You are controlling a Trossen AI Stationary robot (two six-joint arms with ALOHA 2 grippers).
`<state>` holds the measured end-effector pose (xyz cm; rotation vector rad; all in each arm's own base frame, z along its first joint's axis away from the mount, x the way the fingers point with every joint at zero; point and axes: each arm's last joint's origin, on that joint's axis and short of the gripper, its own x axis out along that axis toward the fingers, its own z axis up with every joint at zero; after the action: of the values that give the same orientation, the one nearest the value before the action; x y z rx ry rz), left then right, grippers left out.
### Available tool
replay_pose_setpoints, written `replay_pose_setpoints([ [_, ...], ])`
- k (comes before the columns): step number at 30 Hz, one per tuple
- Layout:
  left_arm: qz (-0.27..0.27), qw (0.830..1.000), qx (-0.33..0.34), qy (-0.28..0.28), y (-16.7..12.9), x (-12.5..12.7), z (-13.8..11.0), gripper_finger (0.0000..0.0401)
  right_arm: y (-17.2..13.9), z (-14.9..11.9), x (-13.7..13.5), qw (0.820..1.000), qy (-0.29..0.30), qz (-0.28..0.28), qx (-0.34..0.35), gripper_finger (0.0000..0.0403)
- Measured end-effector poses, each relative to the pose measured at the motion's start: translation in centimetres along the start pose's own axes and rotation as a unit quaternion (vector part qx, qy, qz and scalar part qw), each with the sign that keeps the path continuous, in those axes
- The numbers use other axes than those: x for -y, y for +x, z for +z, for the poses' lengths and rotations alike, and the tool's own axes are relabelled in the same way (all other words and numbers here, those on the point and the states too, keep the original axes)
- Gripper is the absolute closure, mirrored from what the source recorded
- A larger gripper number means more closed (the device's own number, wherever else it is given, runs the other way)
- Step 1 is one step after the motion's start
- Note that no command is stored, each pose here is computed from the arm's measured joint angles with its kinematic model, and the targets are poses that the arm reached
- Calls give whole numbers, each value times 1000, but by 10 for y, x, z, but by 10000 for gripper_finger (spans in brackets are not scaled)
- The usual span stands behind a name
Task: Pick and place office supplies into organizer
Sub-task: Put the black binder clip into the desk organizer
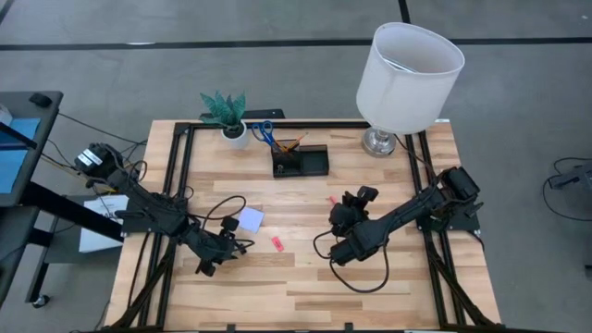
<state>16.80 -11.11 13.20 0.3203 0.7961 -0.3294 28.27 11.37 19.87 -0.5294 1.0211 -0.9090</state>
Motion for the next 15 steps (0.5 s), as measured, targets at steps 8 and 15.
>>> replay_pose_setpoints([
  [8,6,1000,-3,27,1,-5,0,260,0,0,0,1000,0,0,0,344],
  [15,-6,1000,-16,21,4,-8,-3,260,0,0,0,1000,0,0,0,344],
])
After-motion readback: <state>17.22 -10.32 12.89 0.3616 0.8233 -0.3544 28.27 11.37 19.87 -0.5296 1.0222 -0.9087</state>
